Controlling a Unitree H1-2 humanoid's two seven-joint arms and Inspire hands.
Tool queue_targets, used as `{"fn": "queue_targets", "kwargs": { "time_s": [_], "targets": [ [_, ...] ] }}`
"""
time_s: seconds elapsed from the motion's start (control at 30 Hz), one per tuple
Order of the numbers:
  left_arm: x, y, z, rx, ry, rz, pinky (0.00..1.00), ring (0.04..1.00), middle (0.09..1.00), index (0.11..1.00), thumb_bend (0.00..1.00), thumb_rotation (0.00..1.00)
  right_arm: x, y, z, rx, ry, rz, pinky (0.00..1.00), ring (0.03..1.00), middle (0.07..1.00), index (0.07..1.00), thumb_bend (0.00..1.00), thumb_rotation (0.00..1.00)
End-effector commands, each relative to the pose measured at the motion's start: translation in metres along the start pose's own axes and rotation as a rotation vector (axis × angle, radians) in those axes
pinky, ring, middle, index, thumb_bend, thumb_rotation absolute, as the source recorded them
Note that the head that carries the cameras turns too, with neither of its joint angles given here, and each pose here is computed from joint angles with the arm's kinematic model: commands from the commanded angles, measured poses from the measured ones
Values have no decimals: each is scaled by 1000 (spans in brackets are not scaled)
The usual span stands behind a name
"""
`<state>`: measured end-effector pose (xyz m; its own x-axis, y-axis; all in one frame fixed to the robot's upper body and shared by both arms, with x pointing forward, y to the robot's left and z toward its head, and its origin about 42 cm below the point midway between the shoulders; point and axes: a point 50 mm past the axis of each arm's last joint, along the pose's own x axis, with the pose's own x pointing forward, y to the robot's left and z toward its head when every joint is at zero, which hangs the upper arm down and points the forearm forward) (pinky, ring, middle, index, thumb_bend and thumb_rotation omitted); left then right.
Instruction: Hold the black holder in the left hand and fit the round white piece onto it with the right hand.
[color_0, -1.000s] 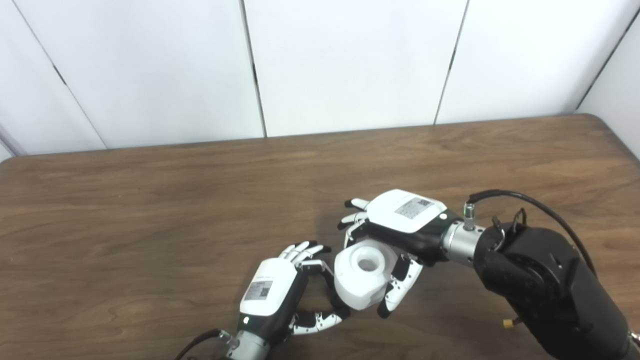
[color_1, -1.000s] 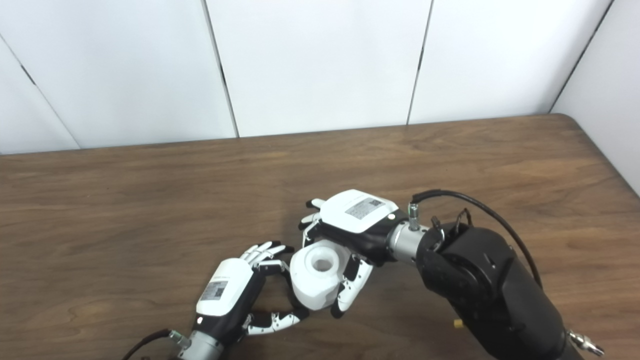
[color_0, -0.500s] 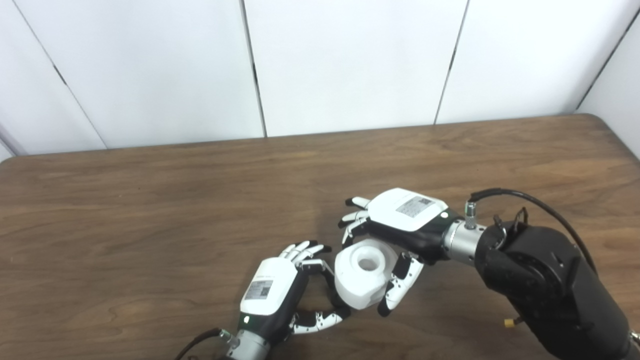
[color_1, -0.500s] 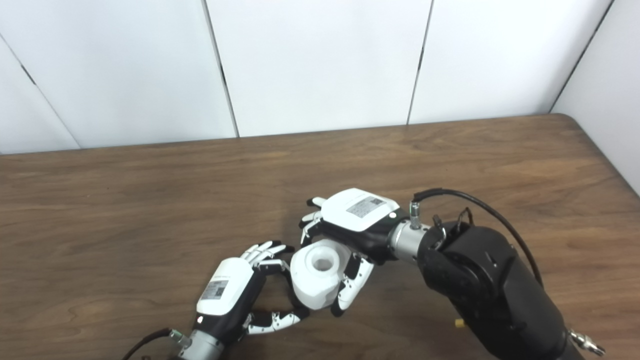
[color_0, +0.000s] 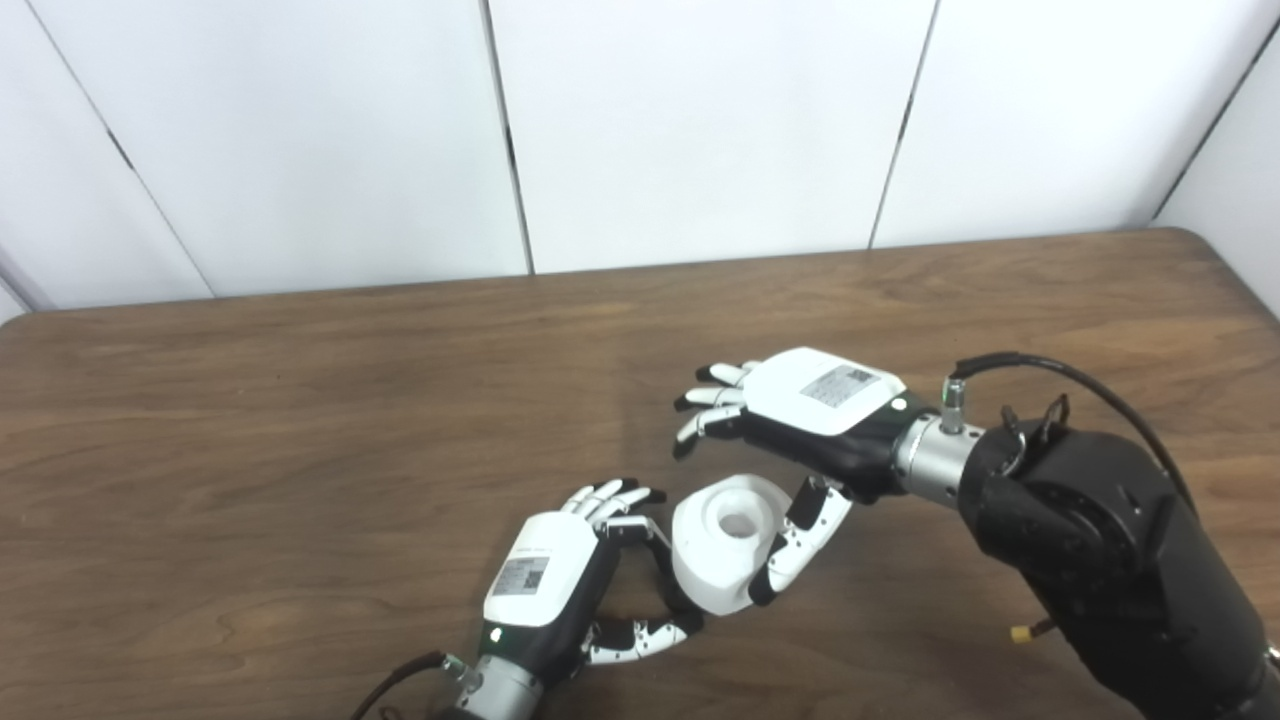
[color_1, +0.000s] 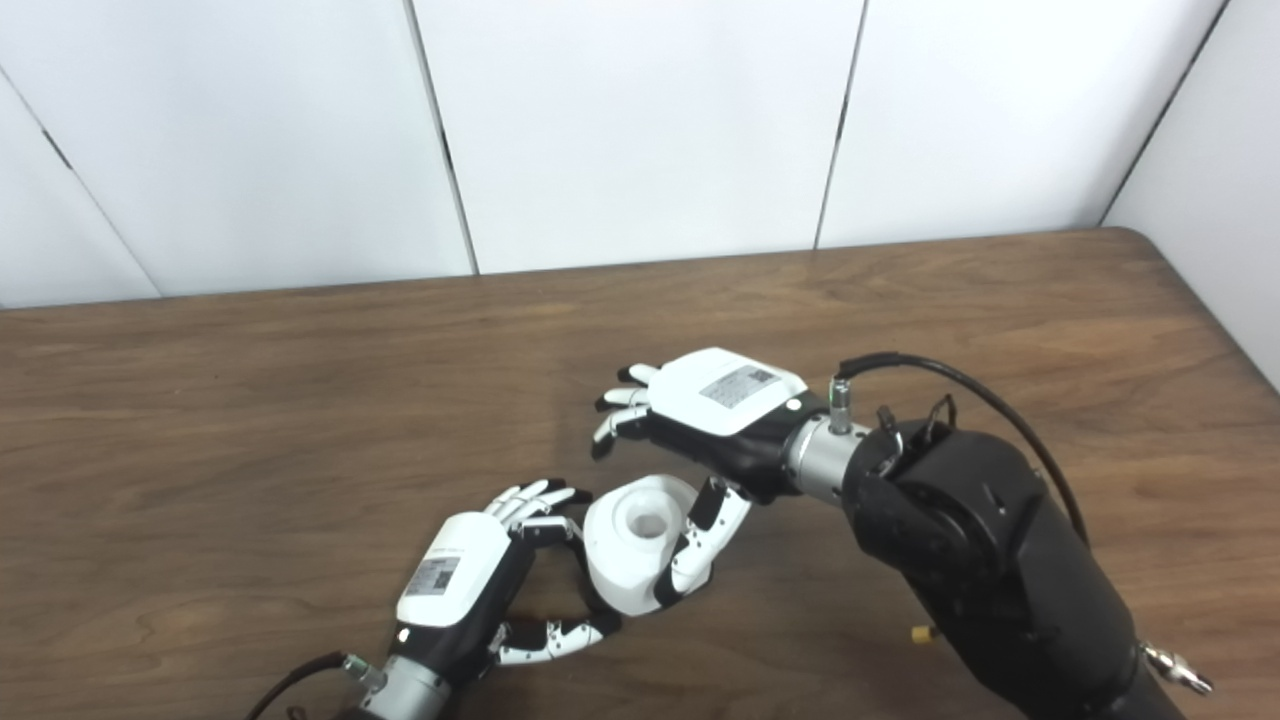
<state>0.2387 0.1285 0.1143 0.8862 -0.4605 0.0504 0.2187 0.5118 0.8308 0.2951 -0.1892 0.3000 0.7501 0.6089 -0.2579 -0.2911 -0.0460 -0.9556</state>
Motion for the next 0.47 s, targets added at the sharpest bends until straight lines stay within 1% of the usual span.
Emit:
{"fn": "queue_targets", "kwargs": {
  "time_s": [0.0, 0.2, 0.33, 0.43],
  "targets": [
    [0, -7, -7, 18, 28, -49, 911, 911, 844, 491, 506, 47, -8, -22, 2, -41, -15, -62, 982, 1000, 954, 846, 1000, 468],
    [0, -7, -8, 20, 31, -51, 910, 910, 842, 490, 506, 48, -19, -37, 3, -32, -21, -55, 1000, 1000, 975, 871, 1000, 486],
    [1, -7, -9, 19, 32, -51, 912, 910, 842, 491, 506, 47, -27, -52, 4, 12, -21, -8, 1000, 1000, 999, 886, 1000, 480],
    [1, -7, -9, 18, 32, -52, 913, 911, 841, 491, 506, 47, -33, -63, 4, 18, -17, 16, 1000, 1000, 1000, 887, 1000, 498]
  ]
}}
